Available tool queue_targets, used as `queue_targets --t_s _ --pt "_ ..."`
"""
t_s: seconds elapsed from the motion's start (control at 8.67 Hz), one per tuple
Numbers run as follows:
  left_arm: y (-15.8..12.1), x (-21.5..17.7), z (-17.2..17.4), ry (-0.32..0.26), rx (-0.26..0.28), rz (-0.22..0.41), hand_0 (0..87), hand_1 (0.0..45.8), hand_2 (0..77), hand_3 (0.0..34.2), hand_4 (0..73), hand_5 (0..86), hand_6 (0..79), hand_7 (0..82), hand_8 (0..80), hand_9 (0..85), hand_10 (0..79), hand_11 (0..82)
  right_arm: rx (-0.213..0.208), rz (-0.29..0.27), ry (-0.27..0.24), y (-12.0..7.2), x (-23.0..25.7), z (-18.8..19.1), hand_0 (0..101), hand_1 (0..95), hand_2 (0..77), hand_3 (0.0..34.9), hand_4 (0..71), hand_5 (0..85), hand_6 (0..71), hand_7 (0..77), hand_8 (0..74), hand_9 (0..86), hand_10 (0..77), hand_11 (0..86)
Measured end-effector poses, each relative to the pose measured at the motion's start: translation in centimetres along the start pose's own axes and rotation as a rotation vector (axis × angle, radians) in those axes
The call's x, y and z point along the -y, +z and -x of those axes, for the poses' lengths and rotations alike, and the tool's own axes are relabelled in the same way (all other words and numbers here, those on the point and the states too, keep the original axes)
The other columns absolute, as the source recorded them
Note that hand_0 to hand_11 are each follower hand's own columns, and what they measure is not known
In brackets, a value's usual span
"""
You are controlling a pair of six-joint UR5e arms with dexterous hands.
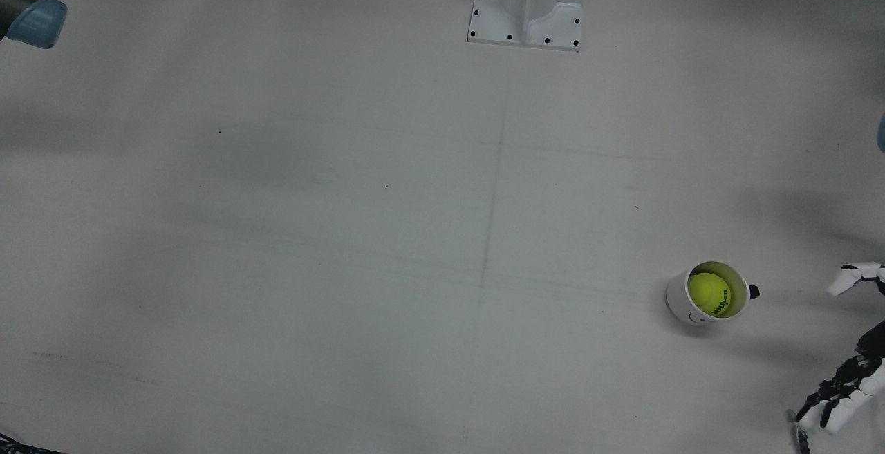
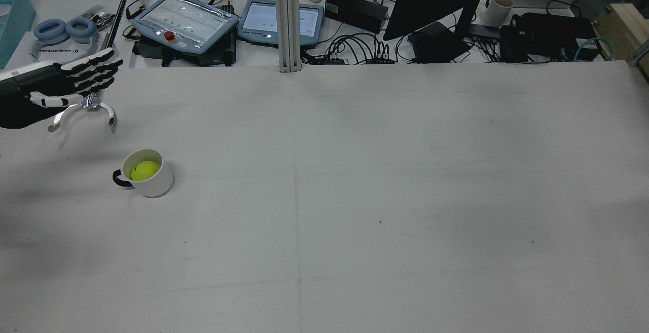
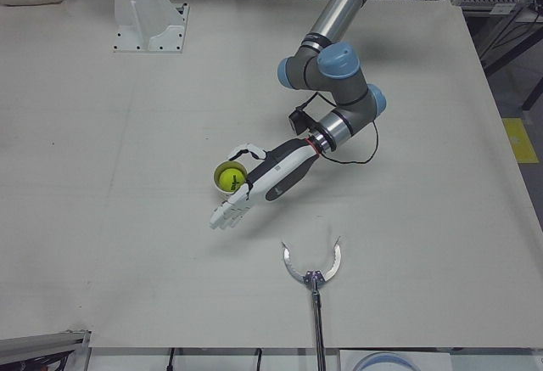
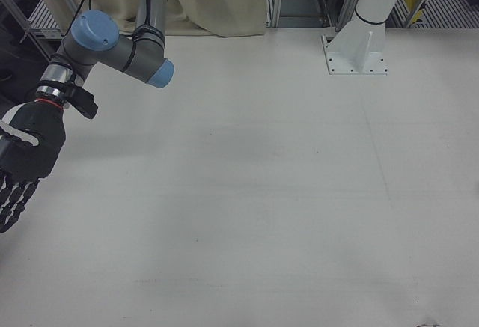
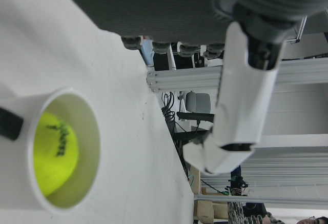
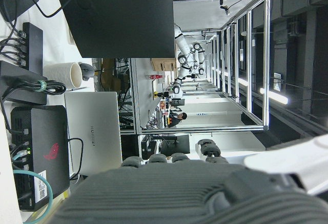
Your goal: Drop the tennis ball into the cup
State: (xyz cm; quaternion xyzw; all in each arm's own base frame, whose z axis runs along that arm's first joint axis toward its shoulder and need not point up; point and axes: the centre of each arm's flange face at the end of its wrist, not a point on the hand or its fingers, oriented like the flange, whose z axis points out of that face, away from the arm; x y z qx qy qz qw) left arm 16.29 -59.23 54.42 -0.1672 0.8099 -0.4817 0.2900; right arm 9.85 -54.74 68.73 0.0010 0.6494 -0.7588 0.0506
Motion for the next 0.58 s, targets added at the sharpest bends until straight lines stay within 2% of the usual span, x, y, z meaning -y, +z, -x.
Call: queue_targets --t_s 0.12,0.23,0.35,0.46,0.58 --pt "-2.1 -0.8 -4.3 0.019 -0.06 -0.053 42.7 15.3 53.5 3.1 1.1 0.5 0.5 6.5 0.0 0.5 0.0 0.0 0.0 0.001 0.0 0.0 0.0 0.0 0 0.5 0.5 0.0 0.0 0.0 0.0 0.0 0.0 0.0 0.0 0.5" --pt "-4.7 -1.8 -8.3 0.033 -0.126 -0.118 1.7 6.0 57.8 3.0 1.1 0.5 0.5 7.1 0.0 0.5 0.0 0.0 0.001 0.0 0.0 0.0 0.0 0.0 0 0.5 0.5 0.0 0.0 0.0 0.0 0.5 0.0 0.0 0.0 0.5" --pt "-6.9 -2.5 -11.1 0.038 -0.177 -0.174 0.0 4.4 56.7 3.8 1.1 0.5 0.0 5.4 0.0 0.5 0.0 0.0 0.001 0.001 0.001 0.0 0.0 0.1 0 0.5 0.5 0.0 0.0 0.0 0.0 0.0 0.0 0.0 0.0 0.5" --pt "-8.2 -2.7 -12.4 0.034 -0.203 -0.217 0.0 2.2 52.4 8.4 1.1 0.5 0.0 1.1 0.0 0.5 0.0 0.5 0.001 0.002 0.0 0.0 -0.1 0.1 0 0.5 0.5 0.0 0.0 0.0 0.0 0.0 0.0 0.0 0.0 0.5" --pt "-8.8 -2.8 -13.0 0.028 -0.213 -0.246 0.0 2.2 52.4 8.9 1.1 0.5 0.5 1.1 0.0 0.5 0.0 0.0 0.001 0.001 0.0 0.0 -0.1 0.0 0 0.5 0.5 0.0 0.0 0.0 0.0 0.0 0.0 0.0 0.0 0.5"
